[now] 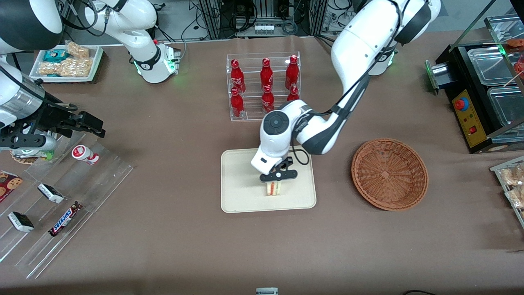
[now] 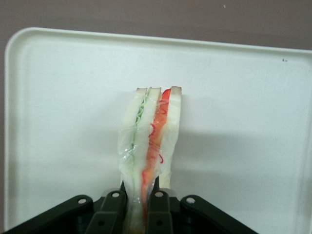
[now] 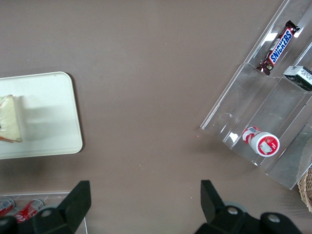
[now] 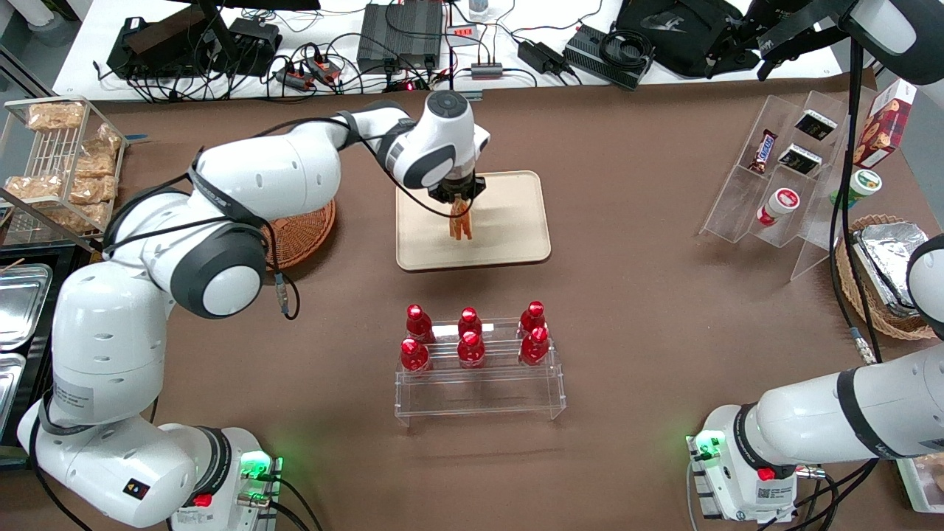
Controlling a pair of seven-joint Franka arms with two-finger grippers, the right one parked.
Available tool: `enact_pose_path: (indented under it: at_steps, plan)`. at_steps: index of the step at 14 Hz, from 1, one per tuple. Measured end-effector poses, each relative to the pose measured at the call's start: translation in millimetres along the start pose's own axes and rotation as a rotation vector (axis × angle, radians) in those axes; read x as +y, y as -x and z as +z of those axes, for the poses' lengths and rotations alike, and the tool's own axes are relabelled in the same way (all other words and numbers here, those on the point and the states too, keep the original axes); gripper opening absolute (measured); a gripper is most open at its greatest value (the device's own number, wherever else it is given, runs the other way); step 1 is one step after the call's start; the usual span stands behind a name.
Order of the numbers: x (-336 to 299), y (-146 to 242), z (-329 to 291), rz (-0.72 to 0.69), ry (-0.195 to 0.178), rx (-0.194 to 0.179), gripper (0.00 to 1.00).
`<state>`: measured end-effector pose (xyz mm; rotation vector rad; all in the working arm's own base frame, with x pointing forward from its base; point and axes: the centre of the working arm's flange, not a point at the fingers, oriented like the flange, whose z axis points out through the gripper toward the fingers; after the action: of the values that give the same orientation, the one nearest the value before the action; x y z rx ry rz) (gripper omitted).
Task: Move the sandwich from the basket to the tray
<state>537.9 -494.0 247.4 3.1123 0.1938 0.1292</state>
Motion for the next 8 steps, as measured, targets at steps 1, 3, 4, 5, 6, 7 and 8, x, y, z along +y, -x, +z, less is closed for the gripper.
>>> enact_pose_path:
  at_steps: [1,3,4,5,6,7,8]
  plan:
    - [3,4,8,-0.005,-0.005,0.015,0.15]
    - [6,6,22,-0.012,0.007,0.037,0.18]
    - [7,5,21,-0.013,0.012,0.042,0.19]
    - [7,1,18,-0.015,0.015,0.049,0.25]
    - [6,-4,12,-0.021,0.021,0.058,0.35]
    - [5,-10,0,-0.027,0.021,0.069,0.44]
    - [4,-15,-17,-0.033,0.013,0.079,0.55]
